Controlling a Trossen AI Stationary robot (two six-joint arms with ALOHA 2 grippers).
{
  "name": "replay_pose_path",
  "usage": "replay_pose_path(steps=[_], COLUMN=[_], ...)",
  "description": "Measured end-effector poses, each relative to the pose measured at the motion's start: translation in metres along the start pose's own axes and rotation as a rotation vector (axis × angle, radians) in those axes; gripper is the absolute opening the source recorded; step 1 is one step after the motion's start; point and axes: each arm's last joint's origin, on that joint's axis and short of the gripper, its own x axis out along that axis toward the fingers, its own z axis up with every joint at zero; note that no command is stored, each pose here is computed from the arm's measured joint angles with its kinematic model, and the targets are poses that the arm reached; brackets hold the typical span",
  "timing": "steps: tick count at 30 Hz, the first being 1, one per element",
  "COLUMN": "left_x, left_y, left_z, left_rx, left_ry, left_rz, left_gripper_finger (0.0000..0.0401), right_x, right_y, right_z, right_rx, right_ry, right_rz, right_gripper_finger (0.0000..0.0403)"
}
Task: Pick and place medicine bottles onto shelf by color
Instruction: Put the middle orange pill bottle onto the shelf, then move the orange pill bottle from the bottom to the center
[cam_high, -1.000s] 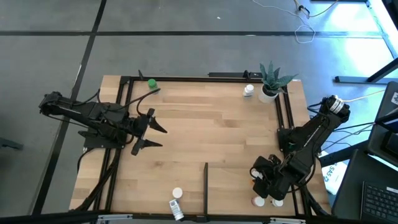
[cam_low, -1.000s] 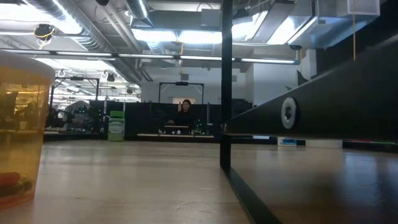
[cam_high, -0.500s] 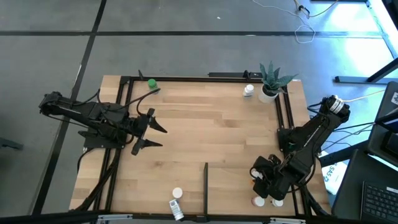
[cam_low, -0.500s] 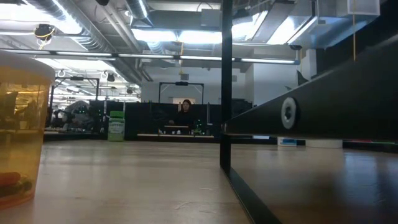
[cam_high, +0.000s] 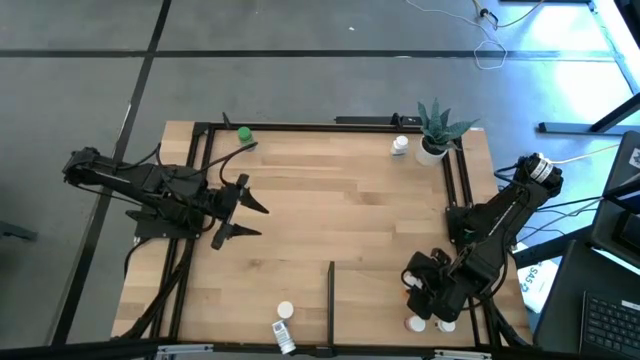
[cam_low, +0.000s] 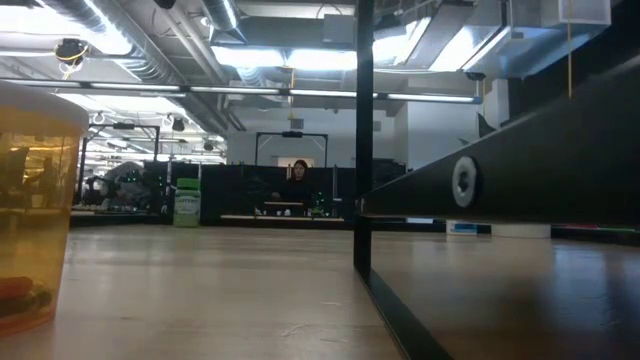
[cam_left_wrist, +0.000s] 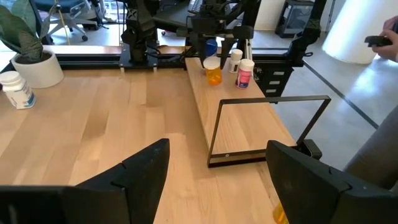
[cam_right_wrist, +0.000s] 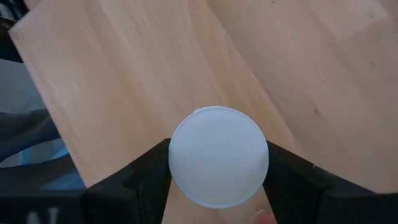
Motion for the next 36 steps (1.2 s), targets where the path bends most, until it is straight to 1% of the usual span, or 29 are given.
replay_pose_path(steps=[5, 27, 36], left_x=[0.0000, 0.0000, 0.0000], left_y=[0.0000, 0.0000, 0.0001], left_z=[0.0000, 0.0000, 0.0000], left_rx=[0.000, 0.000, 0.000], left_ry=[0.000, 0.000, 0.000], left_rz=[0.000, 0.000, 0.001], left_gripper_finger=[0.0261, 0.0261, 0.0261], right_x=[0.0000, 0.0000, 0.0000], right_y=[0.0018, -0.0001, -0.0010], right_z=[0.0002, 0.0000, -0.0005], right_rx=[-0.018, -0.027, -0.029], right_ry=[-0.002, 0.000, 0.016], right_rz=[0.018, -0.001, -0.009], right_gripper_finger=[0.0222, 0.0224, 0.0255])
